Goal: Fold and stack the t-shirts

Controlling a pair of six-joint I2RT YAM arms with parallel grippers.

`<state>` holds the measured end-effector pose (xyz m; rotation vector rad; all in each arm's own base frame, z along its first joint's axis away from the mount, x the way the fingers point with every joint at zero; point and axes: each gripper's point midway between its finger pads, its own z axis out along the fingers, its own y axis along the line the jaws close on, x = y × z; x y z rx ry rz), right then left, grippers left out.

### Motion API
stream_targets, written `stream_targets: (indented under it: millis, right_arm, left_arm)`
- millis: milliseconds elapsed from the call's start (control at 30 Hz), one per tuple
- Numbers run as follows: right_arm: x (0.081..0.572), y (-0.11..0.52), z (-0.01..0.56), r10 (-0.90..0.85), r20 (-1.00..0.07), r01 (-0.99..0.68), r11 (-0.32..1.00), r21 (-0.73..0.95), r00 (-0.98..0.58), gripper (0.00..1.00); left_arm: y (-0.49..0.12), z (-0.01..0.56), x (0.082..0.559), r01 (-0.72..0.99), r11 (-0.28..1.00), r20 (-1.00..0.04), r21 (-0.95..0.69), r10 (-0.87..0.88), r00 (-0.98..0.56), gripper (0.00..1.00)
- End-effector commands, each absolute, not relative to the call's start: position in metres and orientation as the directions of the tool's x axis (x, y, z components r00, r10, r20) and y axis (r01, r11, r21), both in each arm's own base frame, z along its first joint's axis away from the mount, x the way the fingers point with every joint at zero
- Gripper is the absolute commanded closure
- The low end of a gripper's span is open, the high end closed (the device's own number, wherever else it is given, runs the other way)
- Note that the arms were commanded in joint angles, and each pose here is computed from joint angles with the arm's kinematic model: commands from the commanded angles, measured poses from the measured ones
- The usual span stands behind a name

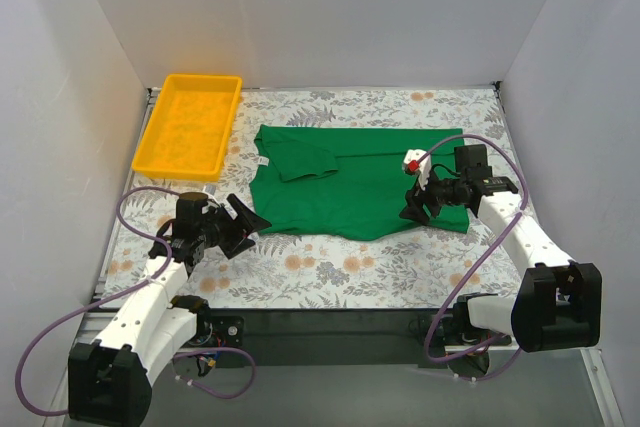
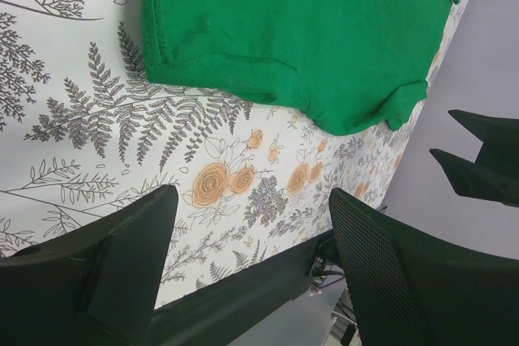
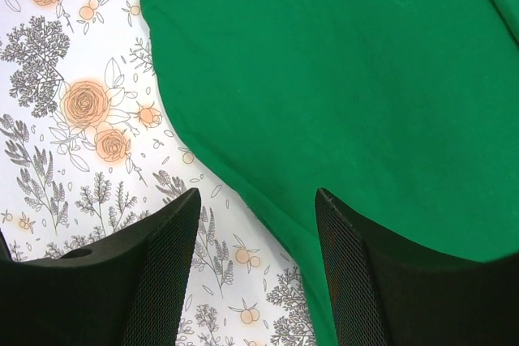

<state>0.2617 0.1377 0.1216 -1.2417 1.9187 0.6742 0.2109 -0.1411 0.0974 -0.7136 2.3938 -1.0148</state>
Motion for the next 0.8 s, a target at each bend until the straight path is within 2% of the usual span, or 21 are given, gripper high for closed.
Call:
stream_targets:
  millis: [0,767]
  right_arm:
    - [0.265,0.141,0.134,-0.501,-0.837,-0.923,0.384,0.013,-0.22,0.34]
    - [0.265,0.14,0.134,-0.491,-0.842,-0.922,0.387,0.018,-0.223,0.34]
  left_arm:
    - [-0.145,0.1,0.208,-0.263,0.59,-0.195,-0.763,-0.599,-0.777,0.26]
    - [-0.153,0.065,0.195,-0.355,0.644,-0.164,-0.678,-0.603,-0.781,0.29]
